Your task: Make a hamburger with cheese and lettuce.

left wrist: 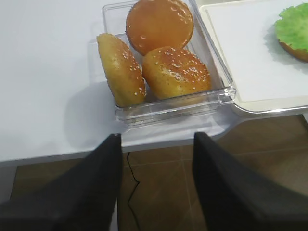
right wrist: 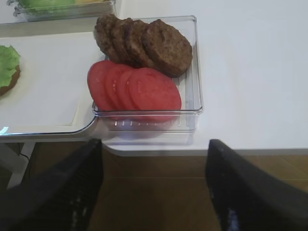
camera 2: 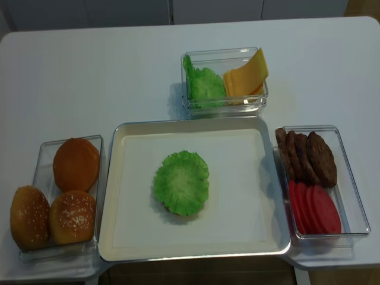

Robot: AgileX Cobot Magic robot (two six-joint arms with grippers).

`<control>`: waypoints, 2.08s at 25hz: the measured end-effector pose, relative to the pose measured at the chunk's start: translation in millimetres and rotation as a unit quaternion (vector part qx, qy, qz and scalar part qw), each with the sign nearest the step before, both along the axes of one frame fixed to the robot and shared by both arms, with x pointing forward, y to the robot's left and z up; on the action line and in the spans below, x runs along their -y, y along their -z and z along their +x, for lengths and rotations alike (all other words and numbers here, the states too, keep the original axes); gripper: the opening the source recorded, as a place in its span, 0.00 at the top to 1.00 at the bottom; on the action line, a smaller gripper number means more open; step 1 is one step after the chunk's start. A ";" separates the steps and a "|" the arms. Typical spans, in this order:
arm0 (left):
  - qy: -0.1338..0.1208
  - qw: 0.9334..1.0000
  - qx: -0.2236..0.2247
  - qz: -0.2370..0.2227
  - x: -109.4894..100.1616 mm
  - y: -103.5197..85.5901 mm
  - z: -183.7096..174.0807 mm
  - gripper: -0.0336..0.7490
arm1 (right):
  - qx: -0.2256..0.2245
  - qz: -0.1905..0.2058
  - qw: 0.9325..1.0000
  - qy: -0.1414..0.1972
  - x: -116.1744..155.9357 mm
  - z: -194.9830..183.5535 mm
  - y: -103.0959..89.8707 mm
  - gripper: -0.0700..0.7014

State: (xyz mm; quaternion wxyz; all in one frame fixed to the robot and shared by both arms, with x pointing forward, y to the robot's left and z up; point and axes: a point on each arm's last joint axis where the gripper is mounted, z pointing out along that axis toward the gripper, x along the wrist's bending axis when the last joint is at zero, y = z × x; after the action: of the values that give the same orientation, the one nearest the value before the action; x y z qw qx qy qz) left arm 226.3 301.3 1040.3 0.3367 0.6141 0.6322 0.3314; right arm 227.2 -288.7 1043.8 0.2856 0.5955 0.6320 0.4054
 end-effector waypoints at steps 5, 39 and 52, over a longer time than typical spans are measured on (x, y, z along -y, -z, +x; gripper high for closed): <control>0.000 1.000 0.000 0.000 0.0 0.0 0.0 0.50 | 0.003 -0.003 1.000 0.001 0.5 0.3 -0.4 0.23; 0.000 1.000 0.000 0.000 0.0 0.0 0.0 0.50 | 0.001 -0.038 0.999 -0.003 3.0 1.6 2.9 0.24; 0.000 1.000 0.000 0.000 0.0 0.0 0.0 0.50 | 0.001 -0.038 0.999 -0.003 3.0 1.6 2.9 0.24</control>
State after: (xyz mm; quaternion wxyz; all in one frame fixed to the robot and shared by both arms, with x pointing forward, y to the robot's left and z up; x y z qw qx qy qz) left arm 226.3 301.3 1040.3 0.3367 0.6141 0.6322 0.3314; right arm 228.8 -291.7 1041.0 0.3074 0.5819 0.6485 0.3825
